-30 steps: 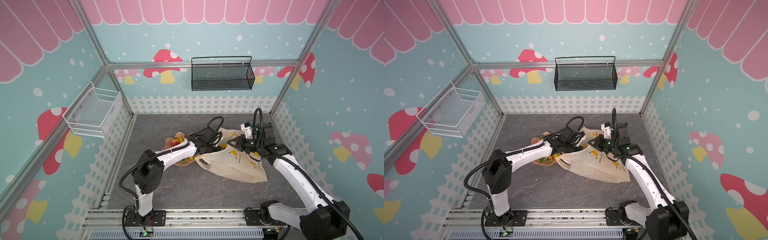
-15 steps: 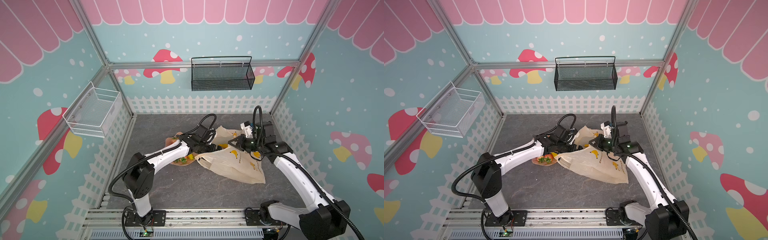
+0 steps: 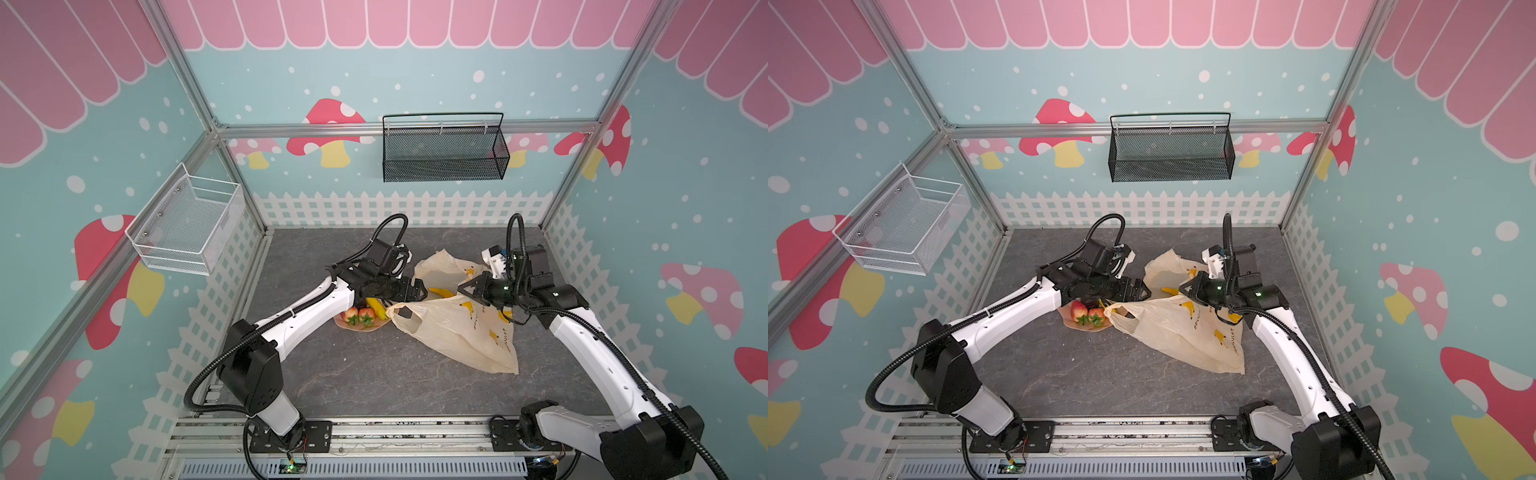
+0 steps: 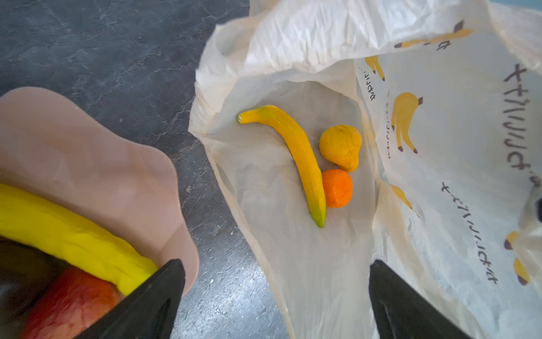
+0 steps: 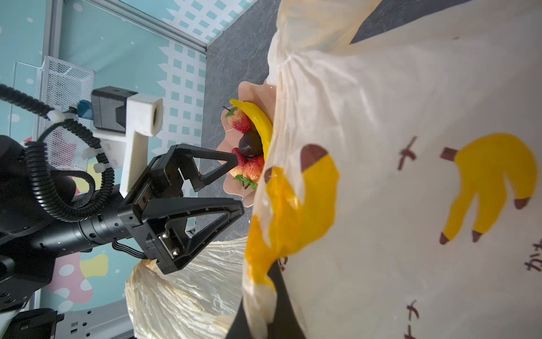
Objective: Place the fruits into the plastic bag
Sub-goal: 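Move the open left gripper back over the fruit bowl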
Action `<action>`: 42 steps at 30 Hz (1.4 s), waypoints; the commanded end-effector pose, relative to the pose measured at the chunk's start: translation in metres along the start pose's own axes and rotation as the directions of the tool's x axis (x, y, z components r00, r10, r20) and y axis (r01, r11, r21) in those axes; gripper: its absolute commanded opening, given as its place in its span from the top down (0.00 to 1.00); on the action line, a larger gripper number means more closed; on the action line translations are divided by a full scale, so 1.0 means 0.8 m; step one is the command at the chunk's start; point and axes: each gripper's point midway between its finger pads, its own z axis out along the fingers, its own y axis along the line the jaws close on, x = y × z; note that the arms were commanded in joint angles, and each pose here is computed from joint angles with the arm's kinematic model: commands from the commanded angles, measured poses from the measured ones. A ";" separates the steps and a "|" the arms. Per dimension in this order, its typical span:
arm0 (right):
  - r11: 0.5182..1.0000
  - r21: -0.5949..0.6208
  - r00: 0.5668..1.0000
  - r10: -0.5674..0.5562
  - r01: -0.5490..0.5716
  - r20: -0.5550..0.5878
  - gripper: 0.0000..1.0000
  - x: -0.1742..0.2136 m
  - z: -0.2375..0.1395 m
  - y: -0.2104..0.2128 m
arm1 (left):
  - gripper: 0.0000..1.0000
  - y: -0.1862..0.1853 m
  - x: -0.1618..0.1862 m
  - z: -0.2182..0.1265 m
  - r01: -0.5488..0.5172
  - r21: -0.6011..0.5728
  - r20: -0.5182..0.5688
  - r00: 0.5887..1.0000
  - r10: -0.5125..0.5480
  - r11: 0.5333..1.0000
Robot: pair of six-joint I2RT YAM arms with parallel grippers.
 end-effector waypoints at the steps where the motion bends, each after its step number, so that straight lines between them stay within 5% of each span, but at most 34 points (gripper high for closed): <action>1: 1.000 0.020 1.000 -0.013 0.013 -0.001 1.00 0.006 -0.003 -0.003 | 0.02 0.005 0.014 -0.006 0.007 -0.026 -0.044 0.999 -0.008 1.000; 14: 1.000 0.023 1.000 -0.020 0.020 -0.015 1.00 0.015 -0.006 -0.006 | 0.02 0.079 0.009 -0.036 0.238 -0.216 0.048 0.971 -0.233 0.947; 22: 1.000 0.015 1.000 -0.023 0.023 -0.011 1.00 0.016 -0.009 -0.003 | 0.02 0.124 0.010 -0.049 0.365 -0.329 0.100 0.931 -0.352 0.871; 42: 1.000 0.014 1.000 -0.021 0.021 0.004 1.00 0.017 -0.013 -0.003 | 0.17 0.166 -0.001 -0.016 0.379 -0.463 0.091 0.920 -0.382 0.801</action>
